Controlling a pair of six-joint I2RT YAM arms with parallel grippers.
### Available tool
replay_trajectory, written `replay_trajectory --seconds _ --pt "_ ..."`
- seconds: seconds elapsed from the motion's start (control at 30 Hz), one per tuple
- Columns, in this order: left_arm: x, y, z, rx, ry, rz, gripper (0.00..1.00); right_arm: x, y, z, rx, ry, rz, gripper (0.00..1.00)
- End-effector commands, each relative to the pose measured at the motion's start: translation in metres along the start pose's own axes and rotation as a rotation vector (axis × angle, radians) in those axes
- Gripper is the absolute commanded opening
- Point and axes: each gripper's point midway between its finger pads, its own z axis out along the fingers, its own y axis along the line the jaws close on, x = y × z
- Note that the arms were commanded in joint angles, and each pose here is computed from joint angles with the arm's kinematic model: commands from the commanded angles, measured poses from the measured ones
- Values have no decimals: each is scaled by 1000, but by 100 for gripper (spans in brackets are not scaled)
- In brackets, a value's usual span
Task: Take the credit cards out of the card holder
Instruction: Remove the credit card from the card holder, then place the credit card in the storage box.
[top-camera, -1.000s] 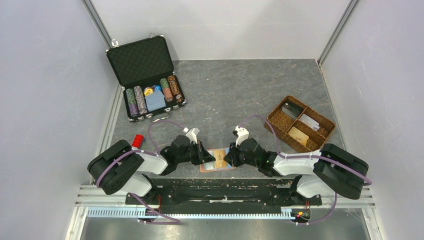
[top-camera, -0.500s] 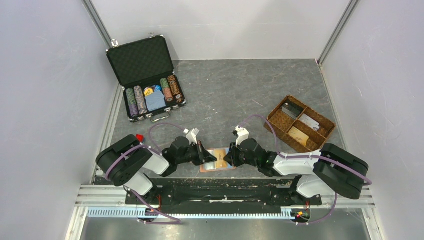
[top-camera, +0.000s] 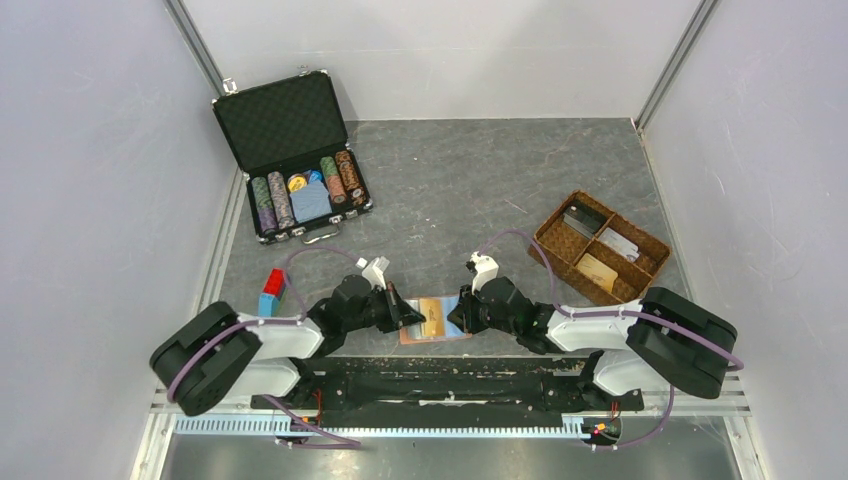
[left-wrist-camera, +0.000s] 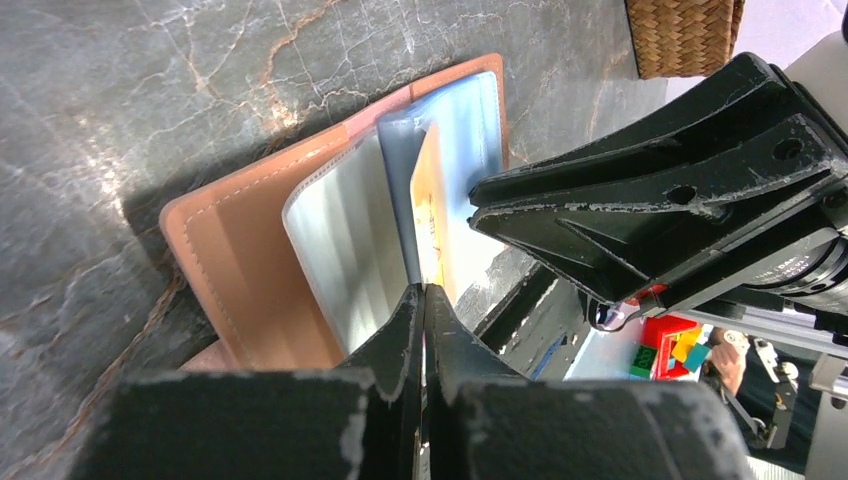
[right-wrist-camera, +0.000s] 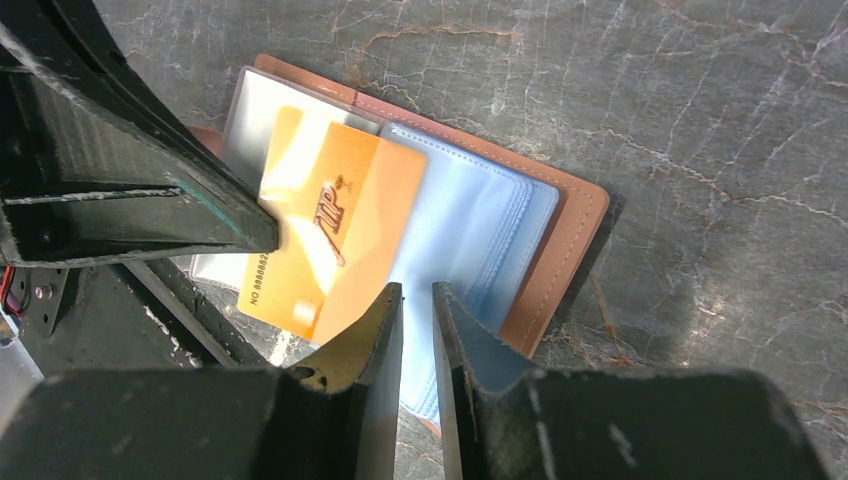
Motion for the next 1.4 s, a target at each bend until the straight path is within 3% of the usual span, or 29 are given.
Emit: replay_trajectory --seconds 0.0,0.23,0.43,0.73,1.07,1.37 --pt "-5 15 -10 -97 -19 79 2 16 -20 -3 73 54 -25 20" --pt "-12 7 -29 -111 -44 150 2 2 -5 -3 26 49 -83 22" --pt "-8 -6 -51 -102 3 249 2 -30 21 -17 -76 -5 -234 26" --pt "8 -62 -71 159 66 226 2 -47 73 -61 -432 5 -390 36" --pt "17 -95 -81 296 161 265 2 -63 98 -85 -672 25 -333 50" --pt "20 -104 -83 355 176 270 2 -44 108 -81 -816 132 -311 51"
